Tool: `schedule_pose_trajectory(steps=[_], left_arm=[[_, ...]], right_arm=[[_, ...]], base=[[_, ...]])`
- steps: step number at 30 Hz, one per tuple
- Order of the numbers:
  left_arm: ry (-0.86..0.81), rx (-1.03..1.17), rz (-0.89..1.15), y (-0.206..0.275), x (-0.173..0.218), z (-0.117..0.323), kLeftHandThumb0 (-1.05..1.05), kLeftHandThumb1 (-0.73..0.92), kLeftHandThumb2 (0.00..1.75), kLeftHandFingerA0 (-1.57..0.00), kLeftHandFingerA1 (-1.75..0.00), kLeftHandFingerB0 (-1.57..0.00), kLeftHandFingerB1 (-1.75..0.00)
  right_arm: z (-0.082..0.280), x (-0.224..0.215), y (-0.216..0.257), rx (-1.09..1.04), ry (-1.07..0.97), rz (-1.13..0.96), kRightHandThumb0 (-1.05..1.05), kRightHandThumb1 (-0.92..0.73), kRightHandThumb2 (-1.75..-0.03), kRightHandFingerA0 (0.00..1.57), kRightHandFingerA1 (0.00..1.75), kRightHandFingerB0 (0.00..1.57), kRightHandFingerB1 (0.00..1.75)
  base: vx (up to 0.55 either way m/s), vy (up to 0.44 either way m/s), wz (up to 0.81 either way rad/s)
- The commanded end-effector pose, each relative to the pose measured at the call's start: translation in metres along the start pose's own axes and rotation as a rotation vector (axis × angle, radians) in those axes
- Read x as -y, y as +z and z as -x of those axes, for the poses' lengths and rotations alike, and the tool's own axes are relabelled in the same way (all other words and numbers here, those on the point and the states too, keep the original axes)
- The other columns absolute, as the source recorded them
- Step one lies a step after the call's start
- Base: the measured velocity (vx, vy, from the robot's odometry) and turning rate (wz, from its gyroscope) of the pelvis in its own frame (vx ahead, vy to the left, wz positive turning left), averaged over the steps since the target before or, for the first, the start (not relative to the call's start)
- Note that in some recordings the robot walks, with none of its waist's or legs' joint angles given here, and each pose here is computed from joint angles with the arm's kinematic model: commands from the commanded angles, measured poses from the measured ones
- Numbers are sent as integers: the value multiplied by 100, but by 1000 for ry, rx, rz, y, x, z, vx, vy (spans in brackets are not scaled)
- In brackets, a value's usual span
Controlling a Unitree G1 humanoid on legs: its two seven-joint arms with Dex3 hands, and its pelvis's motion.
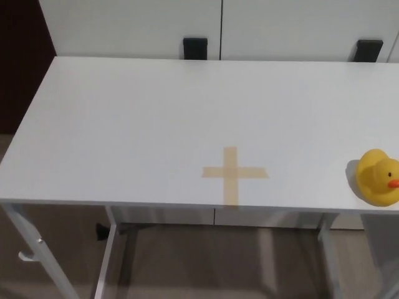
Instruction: The robot uses its right hand to push the yellow duck toy to the center of the white desk.
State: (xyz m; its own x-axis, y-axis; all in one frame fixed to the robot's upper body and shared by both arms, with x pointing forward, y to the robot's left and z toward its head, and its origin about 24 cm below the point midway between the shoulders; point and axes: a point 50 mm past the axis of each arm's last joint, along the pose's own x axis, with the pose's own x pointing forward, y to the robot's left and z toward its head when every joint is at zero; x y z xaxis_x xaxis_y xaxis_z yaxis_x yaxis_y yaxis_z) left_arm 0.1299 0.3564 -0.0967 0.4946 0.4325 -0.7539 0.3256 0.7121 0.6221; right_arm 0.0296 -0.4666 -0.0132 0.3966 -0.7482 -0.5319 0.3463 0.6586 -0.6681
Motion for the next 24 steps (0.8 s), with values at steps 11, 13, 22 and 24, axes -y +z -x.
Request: schedule_pose_trajectory(steps=[11,13,22,24], left_arm=[[20,58,-2,3,-5,1,-21,-36,124,-140,-89,-131,-86],[22,53,-10,3,-5,0,-15,-38,126,-138,-89,-127,-86],[16,66,-16,6,-2,0,-16,-41,129,-140,-85,-135,-83],[20,63,-16,5,0,0,-16,-41,129,-140,-85,-135,-83]], right_arm=[[1,51,174,704,-121,-441,-88,-92,-69,24,64,16,48],[5,49,196,764,-100,-458,-89,-92,-69,26,59,22,47],[22,-18,274,933,144,-381,-88,-92,-75,24,35,16,30],[27,-35,282,944,190,-399,-88,-92,-75,24,35,16,30]], base=[[-1,0,-1],[0,0,0],[5,2,3],[0,0,0]])
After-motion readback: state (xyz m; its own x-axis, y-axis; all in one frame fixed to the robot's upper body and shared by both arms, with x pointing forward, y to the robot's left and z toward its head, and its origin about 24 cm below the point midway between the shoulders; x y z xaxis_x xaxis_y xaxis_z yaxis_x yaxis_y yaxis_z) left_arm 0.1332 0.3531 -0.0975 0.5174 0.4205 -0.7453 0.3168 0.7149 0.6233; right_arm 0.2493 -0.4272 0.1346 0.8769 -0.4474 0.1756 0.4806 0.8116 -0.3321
